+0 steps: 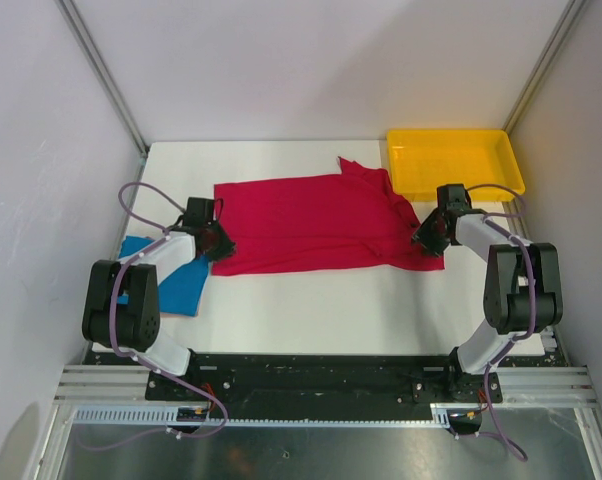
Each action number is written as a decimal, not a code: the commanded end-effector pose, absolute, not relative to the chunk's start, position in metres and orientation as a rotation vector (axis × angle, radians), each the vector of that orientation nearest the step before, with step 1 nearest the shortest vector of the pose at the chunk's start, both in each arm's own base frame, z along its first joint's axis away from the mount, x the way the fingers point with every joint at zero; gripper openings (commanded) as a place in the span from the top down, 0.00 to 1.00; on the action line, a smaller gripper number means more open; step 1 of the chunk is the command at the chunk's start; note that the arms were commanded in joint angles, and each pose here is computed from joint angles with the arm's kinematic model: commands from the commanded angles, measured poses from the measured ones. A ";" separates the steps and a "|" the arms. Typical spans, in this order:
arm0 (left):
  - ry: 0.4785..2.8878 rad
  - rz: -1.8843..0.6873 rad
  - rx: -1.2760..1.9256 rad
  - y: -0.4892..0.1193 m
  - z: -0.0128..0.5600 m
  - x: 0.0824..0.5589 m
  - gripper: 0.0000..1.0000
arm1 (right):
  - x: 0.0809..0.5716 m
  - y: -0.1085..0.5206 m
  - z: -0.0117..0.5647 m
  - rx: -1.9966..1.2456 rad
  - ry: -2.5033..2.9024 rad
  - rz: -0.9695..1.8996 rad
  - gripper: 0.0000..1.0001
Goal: Fold and stack the t-shirts
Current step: Fold the flattened tshirt in 1/3 of the way
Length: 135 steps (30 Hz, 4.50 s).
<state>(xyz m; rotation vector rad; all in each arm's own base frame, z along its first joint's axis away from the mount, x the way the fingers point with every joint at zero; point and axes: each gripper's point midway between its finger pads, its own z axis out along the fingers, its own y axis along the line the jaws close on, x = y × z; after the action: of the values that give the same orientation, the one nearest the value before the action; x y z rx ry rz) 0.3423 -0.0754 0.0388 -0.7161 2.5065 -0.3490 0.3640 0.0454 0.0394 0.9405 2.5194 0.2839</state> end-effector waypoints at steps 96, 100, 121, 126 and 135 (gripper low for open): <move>2.438 -0.413 -0.660 -0.070 0.063 0.367 0.80 | 0.440 0.135 0.049 0.695 2.418 0.559 0.90; 2.439 -0.413 -0.660 -0.069 0.063 0.367 0.80 | 0.460 0.147 0.054 0.684 2.364 0.652 0.90; 2.423 -0.418 -0.662 -0.067 0.068 0.365 0.78 | 0.490 0.147 0.101 0.697 2.283 0.660 0.73; 2.398 -0.436 -0.693 -0.067 0.074 0.355 0.76 | 0.445 0.105 0.111 0.783 2.326 0.498 0.72; 2.371 -0.479 -0.714 -0.072 0.082 0.343 0.75 | 0.331 0.019 0.083 1.052 2.352 0.393 0.63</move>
<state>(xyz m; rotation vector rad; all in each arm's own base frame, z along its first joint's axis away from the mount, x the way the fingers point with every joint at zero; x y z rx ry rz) 0.3396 -0.0680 0.0668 -0.7160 2.4245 -0.4267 0.3852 0.0394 0.1139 0.9570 2.2593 0.4858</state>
